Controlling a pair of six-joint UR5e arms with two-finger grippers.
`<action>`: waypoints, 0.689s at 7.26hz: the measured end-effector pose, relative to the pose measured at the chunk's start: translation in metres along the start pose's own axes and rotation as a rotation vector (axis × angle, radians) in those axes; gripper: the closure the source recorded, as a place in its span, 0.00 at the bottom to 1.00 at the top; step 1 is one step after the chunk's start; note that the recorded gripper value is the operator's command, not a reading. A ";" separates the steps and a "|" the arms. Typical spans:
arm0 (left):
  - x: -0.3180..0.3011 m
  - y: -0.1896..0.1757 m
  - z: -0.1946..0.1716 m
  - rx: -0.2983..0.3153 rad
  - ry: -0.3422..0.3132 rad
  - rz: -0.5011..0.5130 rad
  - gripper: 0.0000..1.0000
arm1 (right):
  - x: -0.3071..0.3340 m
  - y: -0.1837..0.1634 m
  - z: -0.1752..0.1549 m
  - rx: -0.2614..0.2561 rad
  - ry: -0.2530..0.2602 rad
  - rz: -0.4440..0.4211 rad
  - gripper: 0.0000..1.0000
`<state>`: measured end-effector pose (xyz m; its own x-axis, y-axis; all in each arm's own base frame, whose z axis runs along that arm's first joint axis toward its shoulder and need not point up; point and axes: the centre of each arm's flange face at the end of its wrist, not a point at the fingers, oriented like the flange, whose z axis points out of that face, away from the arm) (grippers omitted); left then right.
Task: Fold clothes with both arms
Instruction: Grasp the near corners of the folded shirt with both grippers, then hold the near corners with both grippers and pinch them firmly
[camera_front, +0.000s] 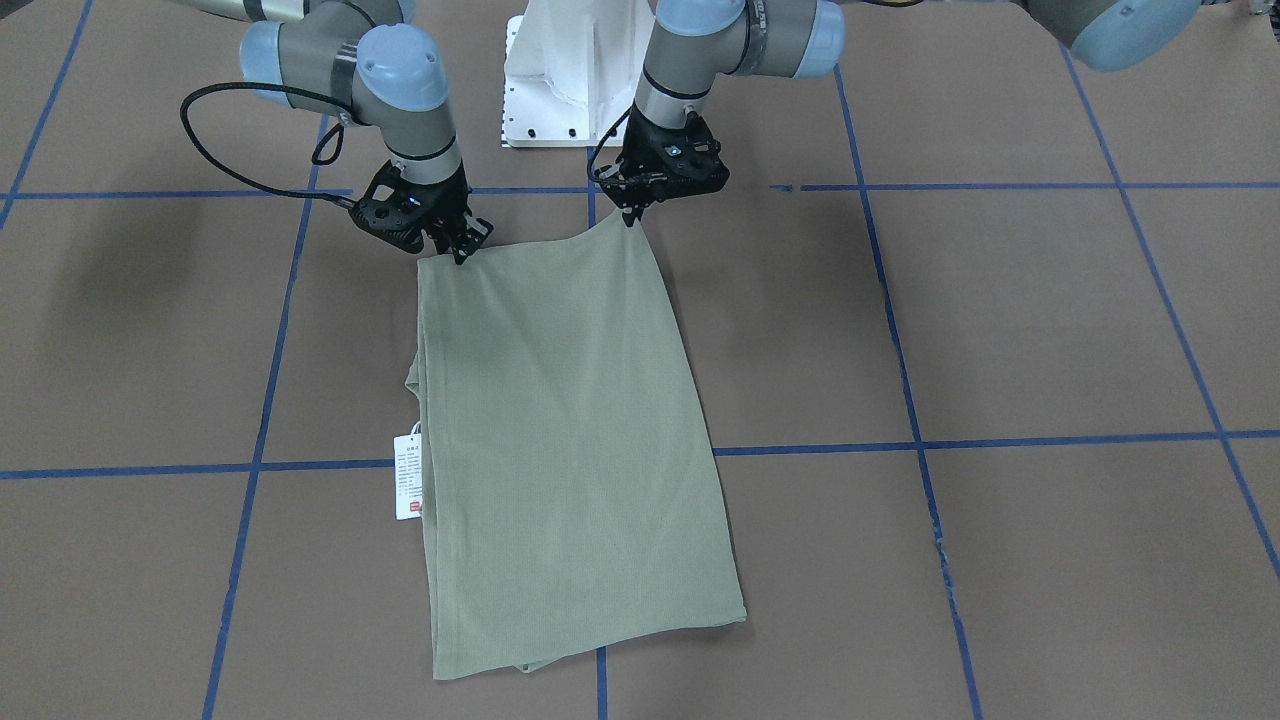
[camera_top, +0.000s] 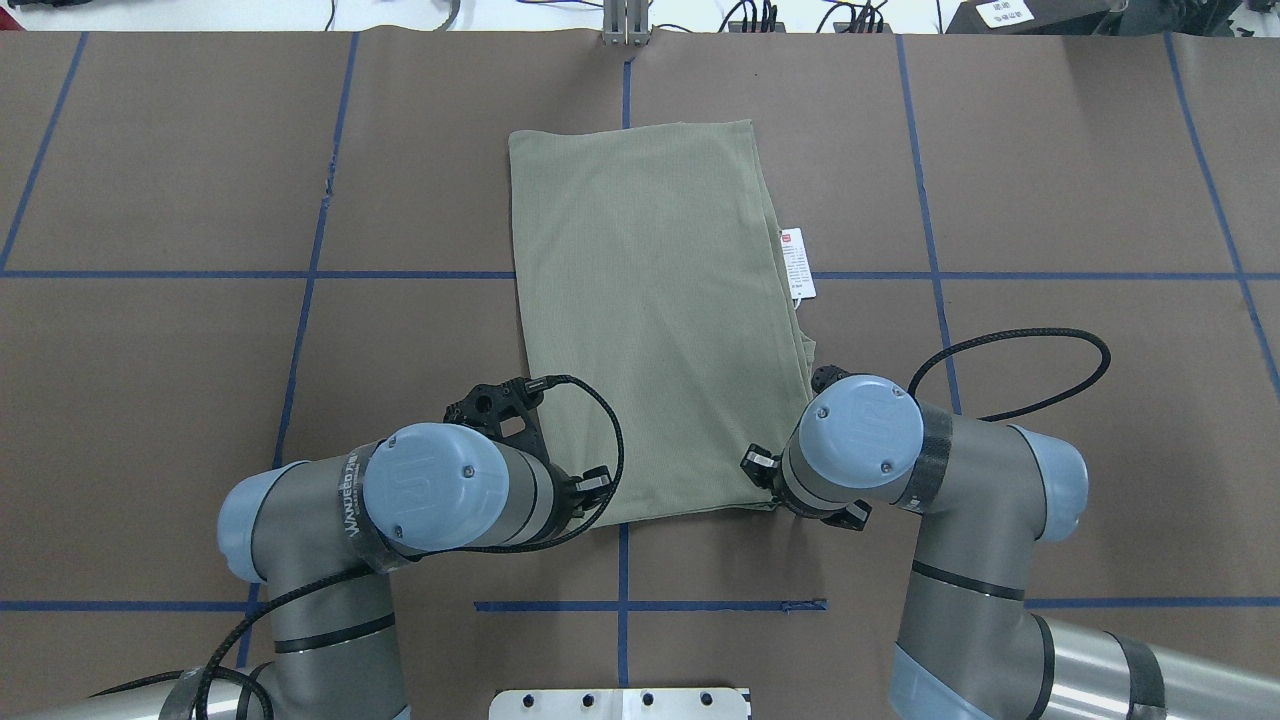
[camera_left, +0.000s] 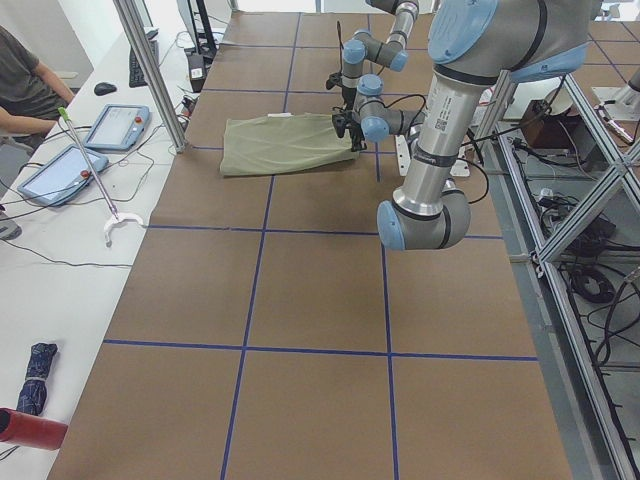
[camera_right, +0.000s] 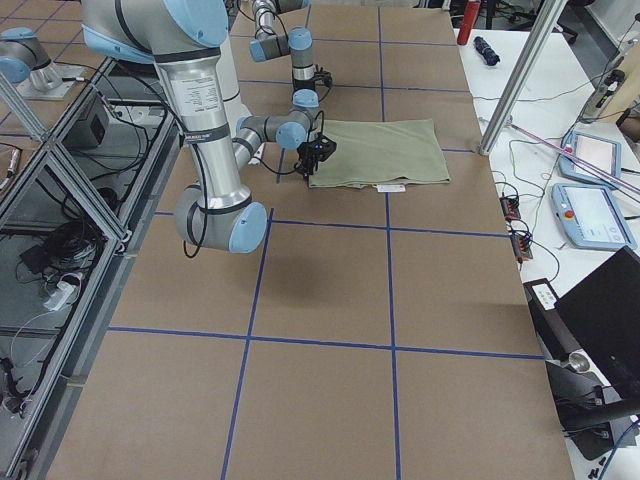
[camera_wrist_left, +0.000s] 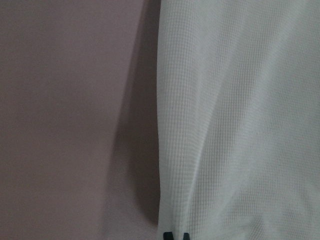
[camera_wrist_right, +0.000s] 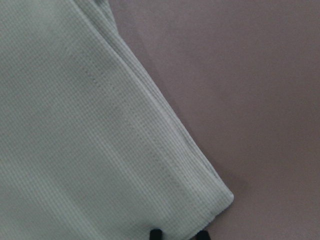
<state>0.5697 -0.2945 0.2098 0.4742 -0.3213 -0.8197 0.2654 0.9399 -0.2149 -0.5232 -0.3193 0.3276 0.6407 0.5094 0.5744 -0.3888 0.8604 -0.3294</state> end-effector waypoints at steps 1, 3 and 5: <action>0.000 0.000 0.001 0.001 -0.001 0.000 1.00 | 0.000 0.000 0.000 -0.001 -0.001 0.000 0.00; -0.001 0.000 0.001 0.002 -0.002 0.000 1.00 | 0.000 0.003 0.001 0.000 0.001 -0.004 0.00; -0.001 0.000 0.001 0.002 -0.002 0.001 1.00 | 0.003 0.015 0.009 -0.005 0.015 -0.020 0.00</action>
<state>0.5704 -0.2949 0.2111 0.4764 -0.3206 -0.8187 0.2664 0.9400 -0.2131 -0.5332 -0.3053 0.3315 0.6579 0.4921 0.5700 -0.3723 0.8705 -0.3219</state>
